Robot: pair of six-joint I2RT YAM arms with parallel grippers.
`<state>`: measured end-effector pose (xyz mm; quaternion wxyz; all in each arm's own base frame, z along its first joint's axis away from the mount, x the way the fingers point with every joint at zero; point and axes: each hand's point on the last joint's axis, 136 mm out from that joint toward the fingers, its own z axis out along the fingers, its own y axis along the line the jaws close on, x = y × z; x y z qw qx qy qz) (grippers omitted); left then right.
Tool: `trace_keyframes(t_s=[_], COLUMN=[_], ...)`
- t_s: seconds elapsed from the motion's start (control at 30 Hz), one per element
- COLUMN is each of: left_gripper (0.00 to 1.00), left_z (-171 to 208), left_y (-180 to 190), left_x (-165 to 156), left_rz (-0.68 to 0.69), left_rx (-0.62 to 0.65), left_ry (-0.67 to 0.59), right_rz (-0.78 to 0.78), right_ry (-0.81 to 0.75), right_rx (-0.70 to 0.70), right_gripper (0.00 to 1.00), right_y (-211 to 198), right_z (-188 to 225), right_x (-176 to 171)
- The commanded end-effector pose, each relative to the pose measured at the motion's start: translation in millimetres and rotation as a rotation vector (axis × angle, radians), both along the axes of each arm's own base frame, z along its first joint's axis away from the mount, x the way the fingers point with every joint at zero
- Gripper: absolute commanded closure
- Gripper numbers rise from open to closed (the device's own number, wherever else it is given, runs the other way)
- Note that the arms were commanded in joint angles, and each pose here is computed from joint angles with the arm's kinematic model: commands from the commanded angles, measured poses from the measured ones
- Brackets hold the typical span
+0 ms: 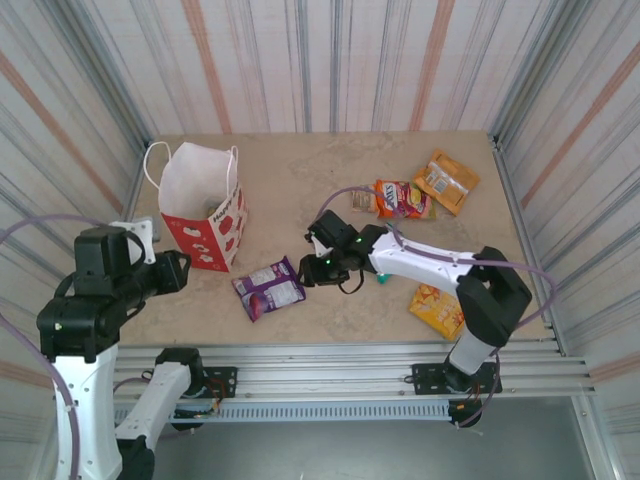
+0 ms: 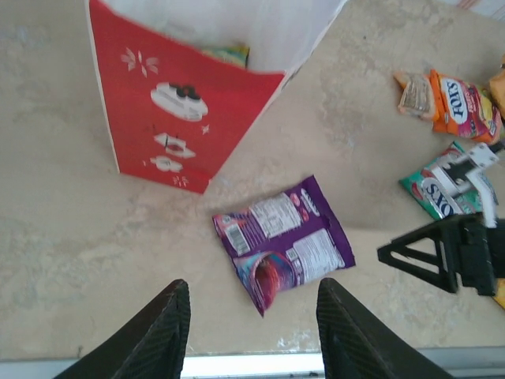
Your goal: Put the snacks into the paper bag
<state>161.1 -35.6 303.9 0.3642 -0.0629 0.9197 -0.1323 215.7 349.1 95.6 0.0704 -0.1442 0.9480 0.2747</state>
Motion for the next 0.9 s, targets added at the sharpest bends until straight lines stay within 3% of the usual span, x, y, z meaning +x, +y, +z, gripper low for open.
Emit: trace_keyframes(t_s=[0.0, 0.2, 0.67, 0.73, 0.87], left_gripper=[0.53, 0.54, 0.54, 0.55, 0.56], left_z=[-11.9, -16.6, -17.3, -17.2, -15.6], left_y=[-5.0, -3.2, -4.4, -4.7, -5.3], left_x=[-8.3, -6.4, 0.7, 0.9, 1.4], left_rz=[0.013, 0.005, -0.009, -0.011, -0.019], left_rx=[-0.056, -0.032, -0.027, -0.026, -0.023], left_ry=[0.050, 0.059, 0.070, 0.076, 0.085], right_rz=[0.023, 0.023, 0.016, 0.016, 0.020], right_ry=[0.017, 0.041, 0.090, 0.096, 0.074], right_rx=[0.027, 0.000, -0.010, -0.008, -0.016], right_gripper=[0.51, 0.62, 0.67, 0.71, 0.89], right_y=[16.8, 26.6, 33.7, 34.0, 31.1], right_z=[-3.8, -31.8, -66.6, -70.0, -68.8], right_x=[6.8, 22.6, 35.2, 35.0, 36.1])
